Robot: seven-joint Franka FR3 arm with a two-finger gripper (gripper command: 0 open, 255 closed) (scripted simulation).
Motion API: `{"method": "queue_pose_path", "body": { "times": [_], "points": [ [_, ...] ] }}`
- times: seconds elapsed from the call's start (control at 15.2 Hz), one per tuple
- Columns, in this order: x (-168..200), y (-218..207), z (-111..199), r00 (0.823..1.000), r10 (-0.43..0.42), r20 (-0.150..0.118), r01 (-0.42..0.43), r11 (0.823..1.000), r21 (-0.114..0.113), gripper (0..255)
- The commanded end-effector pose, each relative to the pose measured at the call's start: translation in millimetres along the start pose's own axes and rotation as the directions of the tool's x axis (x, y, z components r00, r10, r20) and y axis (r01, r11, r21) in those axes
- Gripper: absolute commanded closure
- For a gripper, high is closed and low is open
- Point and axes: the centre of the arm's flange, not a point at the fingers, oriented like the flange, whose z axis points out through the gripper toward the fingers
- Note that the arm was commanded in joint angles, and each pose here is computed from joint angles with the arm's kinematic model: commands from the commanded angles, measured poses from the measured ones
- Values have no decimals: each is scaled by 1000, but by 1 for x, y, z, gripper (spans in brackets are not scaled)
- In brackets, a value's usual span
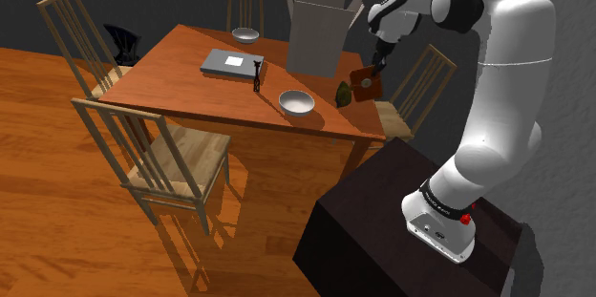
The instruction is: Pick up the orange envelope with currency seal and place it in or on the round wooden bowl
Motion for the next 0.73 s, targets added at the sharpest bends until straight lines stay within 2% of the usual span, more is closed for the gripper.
{"method": "queue_pose_path", "body": {
  "times": [0.0,0.66],
  "points": [
    [24,1,-6,1000,0,0,0,1000,0,255],
    [153,4,-32,1000,0,0,0,1000,0,255]
  ]
}}
